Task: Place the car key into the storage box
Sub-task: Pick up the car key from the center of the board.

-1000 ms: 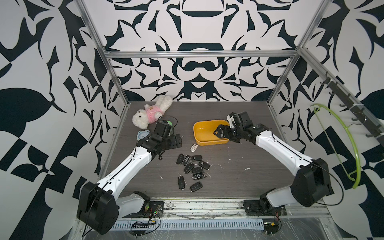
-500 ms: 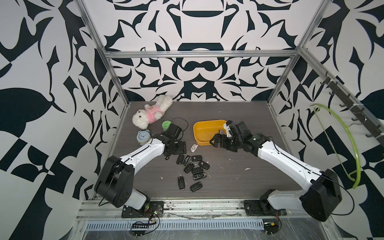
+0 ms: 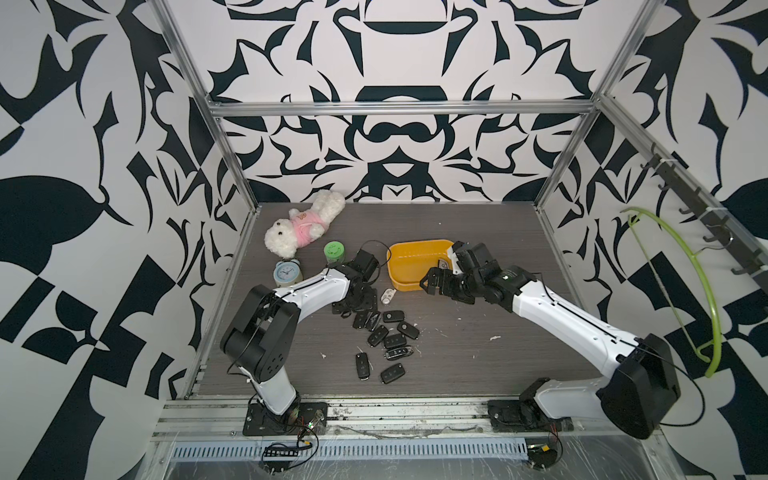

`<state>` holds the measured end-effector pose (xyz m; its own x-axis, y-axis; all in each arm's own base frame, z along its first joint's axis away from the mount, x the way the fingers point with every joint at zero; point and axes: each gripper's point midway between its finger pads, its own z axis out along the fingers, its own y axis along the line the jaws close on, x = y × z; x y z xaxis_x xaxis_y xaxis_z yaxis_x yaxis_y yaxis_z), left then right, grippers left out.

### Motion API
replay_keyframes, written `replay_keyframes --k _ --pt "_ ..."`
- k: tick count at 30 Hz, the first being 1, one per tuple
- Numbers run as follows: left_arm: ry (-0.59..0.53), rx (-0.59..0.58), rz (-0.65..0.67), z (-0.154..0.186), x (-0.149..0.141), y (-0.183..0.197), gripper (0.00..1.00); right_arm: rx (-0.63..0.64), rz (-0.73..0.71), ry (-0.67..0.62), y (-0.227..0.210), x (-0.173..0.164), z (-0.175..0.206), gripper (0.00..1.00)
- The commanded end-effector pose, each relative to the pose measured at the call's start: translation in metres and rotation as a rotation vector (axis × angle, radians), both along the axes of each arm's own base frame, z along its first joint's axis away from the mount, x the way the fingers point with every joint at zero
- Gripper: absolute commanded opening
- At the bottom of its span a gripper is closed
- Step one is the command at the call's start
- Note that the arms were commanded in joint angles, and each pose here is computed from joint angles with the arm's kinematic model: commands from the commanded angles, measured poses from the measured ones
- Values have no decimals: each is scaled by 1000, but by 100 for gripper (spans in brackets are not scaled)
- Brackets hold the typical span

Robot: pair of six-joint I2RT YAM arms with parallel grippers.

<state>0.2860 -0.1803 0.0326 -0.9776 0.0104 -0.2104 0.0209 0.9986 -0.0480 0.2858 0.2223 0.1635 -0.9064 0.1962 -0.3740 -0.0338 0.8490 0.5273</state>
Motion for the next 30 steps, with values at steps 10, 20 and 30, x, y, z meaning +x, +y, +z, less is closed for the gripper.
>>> replay_keyframes --k 10,20,30 --pt "64 79 -55 -15 -16 10 89 -6 -6 -51 2 8 10 100" --pt "110 88 -83 -15 -43 24 88 -17 -8 -43 3 8 8 100" --pt "121 23 -89 -16 -42 11 86 -30 7 -42 9 6 9 100"
